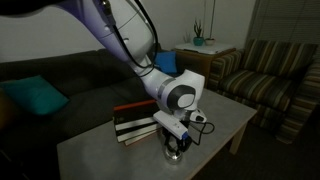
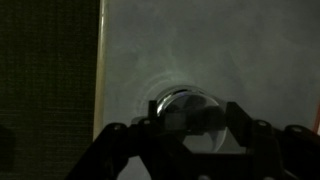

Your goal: Put the lid on the silver container

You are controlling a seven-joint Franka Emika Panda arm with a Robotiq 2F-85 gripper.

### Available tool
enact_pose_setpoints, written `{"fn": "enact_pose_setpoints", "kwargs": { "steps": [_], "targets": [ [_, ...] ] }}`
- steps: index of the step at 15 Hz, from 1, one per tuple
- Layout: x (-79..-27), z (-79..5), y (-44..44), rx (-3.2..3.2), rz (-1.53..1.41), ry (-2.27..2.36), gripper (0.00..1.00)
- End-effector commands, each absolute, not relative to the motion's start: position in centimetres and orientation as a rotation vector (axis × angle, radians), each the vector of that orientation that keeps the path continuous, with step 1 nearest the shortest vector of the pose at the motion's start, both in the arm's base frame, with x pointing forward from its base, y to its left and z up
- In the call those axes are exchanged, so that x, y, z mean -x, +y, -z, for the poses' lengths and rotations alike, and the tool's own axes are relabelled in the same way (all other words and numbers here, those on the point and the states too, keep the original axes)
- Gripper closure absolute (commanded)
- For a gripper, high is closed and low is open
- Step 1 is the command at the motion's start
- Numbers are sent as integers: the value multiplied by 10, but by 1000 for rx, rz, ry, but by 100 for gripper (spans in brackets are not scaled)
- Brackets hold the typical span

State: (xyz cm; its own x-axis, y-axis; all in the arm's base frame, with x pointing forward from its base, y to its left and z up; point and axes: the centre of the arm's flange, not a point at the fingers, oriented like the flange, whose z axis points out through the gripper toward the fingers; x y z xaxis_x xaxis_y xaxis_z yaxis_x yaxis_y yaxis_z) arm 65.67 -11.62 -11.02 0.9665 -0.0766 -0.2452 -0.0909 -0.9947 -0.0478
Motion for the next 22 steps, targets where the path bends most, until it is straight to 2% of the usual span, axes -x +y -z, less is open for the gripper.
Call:
{"fn": "enact_pose_setpoints", "kwargs": {
  "steps": [1,3,4,5,8,22],
  "targets": [
    [-659,133,-123,3021,-410,133,56],
    [-660,133,-123,3020,-406,133,56],
    [-660,133,-123,3021,-405,133,31],
    [-660,133,-124,3020,-405,132,11],
    [-658,136,-124,3017,-414,134,1],
    [-653,131,-127,2946,-341,49,0]
  ]
}}
